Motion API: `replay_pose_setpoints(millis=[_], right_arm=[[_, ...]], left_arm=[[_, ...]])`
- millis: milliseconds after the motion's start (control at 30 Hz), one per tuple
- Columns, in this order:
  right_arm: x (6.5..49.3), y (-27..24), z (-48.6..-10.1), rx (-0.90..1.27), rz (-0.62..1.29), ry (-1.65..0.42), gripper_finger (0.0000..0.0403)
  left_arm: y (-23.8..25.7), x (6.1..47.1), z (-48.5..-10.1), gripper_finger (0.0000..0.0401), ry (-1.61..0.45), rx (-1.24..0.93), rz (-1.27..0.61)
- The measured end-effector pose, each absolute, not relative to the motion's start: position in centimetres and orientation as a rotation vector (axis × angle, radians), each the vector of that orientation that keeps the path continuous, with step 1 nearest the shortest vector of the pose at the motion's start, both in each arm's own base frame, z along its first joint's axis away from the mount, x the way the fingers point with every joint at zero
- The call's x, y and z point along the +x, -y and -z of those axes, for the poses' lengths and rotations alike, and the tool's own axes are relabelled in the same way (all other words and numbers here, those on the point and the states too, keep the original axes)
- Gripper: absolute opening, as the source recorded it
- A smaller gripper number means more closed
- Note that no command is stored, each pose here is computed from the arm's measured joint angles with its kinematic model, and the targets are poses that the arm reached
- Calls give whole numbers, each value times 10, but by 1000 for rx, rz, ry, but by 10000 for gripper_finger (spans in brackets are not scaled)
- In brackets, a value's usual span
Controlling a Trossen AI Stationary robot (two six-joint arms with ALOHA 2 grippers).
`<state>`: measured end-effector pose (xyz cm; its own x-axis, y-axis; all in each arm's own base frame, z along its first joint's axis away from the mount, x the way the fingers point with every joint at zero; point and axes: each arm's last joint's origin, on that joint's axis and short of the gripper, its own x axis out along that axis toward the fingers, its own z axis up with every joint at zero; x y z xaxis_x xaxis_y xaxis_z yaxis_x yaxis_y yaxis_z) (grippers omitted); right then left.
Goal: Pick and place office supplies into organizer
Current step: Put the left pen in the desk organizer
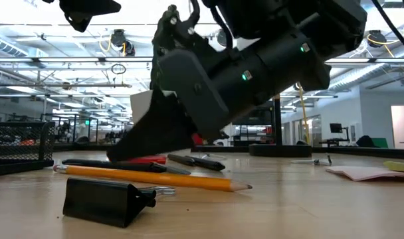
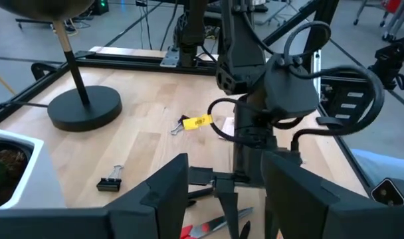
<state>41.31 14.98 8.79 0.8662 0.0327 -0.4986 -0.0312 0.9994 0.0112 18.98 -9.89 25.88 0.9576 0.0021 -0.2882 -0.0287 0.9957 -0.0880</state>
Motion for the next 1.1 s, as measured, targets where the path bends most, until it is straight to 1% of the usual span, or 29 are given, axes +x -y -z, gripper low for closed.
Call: replay_pose_setpoints(millis=[133, 367, 500, 633, 800, 900, 1100], right_arm=[[413, -147, -81, 7, 3, -541, 164], [414, -144, -77, 4, 14, -554, 136], [415, -139, -66, 17, 36, -573, 116], [416, -132, -54, 58, 40, -601, 83], [416, -127, -48, 60, 55, -633, 28], [414, -126, -46, 42, 60, -658, 24], [415, -126, -50, 45, 58, -640, 24]], left_arm=[[99, 190, -259, 187, -292, -92, -16], [99, 190, -259, 186, -292, -92, -16], [99, 190, -259, 186, -292, -94, -15], [99, 190, -259, 186, -292, -96, -16], [99, 190, -259, 186, -292, -97, -16], [99, 190, -259, 186, -293, -97, -16], [99, 189, -258, 186, -303, -91, -17]])
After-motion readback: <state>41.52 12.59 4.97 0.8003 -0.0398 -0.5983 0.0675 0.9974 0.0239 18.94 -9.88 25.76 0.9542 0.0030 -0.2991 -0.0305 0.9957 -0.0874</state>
